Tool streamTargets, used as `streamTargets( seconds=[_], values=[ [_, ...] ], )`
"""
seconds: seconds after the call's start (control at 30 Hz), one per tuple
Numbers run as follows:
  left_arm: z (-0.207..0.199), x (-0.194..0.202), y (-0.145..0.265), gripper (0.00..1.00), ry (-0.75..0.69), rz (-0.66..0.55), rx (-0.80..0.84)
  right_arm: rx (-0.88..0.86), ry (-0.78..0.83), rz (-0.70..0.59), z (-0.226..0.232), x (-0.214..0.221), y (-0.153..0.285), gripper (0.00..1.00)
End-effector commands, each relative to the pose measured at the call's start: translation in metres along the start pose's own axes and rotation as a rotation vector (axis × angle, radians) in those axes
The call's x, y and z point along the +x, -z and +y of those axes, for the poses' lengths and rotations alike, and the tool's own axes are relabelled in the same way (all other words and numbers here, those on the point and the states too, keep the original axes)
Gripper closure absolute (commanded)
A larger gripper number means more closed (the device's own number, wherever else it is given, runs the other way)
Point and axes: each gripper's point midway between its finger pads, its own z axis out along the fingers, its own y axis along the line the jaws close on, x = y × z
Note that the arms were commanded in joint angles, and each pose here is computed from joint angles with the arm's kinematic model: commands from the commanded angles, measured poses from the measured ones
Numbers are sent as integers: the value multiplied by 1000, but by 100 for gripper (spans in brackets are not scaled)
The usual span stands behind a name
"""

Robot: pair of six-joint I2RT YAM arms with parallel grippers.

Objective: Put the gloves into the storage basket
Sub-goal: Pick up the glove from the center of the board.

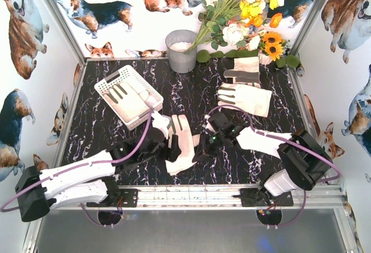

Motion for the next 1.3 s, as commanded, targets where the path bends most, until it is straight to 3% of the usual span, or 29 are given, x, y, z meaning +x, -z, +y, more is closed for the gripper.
streamTargets(
  seconds=[0.0, 0.13, 0.3, 0.67, 0.83, 0.9, 1.17, 1.27],
  values=[
    [-12, -9, 12, 32, -215, -83, 63, -93, -14, -7, 33, -8, 16, 100],
    [-31, -2, 19, 24, -330, -127, 106, -129, -36, 4, 42, -12, 21, 100],
    [-32, 22, 10, 20, -464, -66, 65, -174, -61, 15, 51, -19, 27, 100],
    [-38, 40, -26, 15, -572, -23, 41, -246, -84, 6, 68, -29, 38, 100],
    [-21, 49, -44, 15, -596, 3, -52, -309, -118, 9, 77, -31, 41, 100],
    [-16, 49, -47, 22, -601, 6, -74, -322, -124, 7, 78, -31, 42, 100],
    [-6, 43, -47, 77, -623, 9, -148, -304, -153, -24, 69, -36, 42, 100],
    [-5, 41, -44, 89, -617, 4, -153, -301, -167, -46, 66, -39, 41, 100]
  ],
)
